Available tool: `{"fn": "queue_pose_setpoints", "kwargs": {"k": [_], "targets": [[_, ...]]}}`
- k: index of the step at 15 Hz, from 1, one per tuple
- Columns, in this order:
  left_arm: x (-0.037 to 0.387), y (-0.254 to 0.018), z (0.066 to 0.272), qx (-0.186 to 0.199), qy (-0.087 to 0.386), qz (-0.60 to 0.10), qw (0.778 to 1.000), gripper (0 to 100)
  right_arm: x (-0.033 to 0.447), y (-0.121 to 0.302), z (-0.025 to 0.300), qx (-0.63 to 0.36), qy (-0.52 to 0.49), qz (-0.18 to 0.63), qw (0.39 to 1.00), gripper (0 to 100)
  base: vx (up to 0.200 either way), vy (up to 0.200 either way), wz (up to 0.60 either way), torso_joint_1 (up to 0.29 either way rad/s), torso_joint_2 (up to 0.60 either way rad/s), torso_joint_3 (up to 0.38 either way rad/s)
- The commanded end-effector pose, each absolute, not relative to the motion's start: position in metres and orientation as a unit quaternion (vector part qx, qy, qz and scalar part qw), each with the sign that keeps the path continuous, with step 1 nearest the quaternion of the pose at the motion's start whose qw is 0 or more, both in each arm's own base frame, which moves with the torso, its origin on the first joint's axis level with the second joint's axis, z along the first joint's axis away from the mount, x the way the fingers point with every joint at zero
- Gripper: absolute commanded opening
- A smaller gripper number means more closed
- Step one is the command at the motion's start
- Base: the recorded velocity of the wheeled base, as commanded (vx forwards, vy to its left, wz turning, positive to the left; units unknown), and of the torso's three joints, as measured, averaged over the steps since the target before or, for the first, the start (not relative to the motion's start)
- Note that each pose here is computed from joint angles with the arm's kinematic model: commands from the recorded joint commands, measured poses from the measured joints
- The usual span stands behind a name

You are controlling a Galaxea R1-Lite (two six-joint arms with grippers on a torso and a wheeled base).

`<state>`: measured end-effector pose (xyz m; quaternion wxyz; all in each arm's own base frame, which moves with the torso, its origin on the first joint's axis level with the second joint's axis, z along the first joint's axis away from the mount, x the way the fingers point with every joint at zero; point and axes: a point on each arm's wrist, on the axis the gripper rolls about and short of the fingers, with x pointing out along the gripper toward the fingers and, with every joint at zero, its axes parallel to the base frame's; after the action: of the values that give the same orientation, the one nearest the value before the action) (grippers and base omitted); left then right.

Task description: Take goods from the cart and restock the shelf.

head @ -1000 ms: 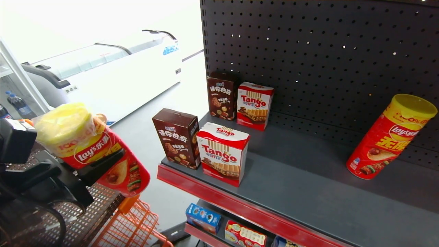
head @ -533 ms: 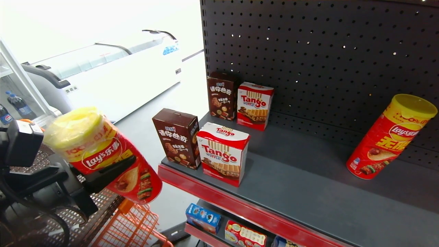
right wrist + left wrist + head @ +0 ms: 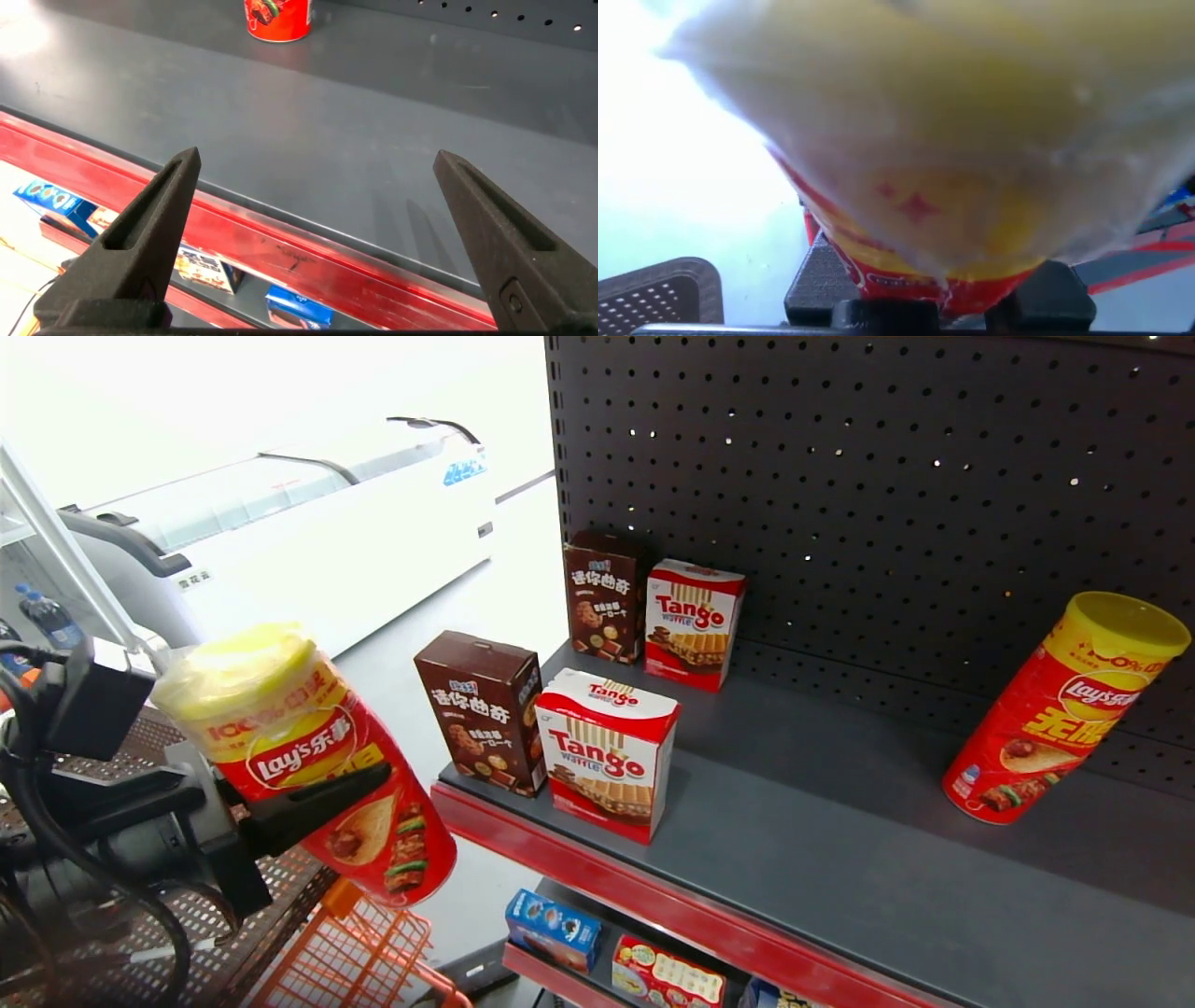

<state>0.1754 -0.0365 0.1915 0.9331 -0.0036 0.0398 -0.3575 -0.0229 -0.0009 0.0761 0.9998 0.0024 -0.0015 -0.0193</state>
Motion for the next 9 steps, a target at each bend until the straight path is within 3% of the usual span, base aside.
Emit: {"fn": "queue_pose_setpoints", "kwargs": {"k": [1,9], "targets": [[0.170,-0.040,0.194,-0.004,0.041,-0.376,0.926,0,-0.023,-0.001,0.076,0.002,-0.002,-0.019,1.000,100,0.000,0.000,0.00,0.000,0.00,0.000],[0.155,-0.052,0.193,-0.004,0.046,-0.421,0.906,0,-0.023,-0.001,0.076,0.002,-0.002,-0.019,1.000,100,0.000,0.000,0.00,0.000,0.00,0.000]]}}
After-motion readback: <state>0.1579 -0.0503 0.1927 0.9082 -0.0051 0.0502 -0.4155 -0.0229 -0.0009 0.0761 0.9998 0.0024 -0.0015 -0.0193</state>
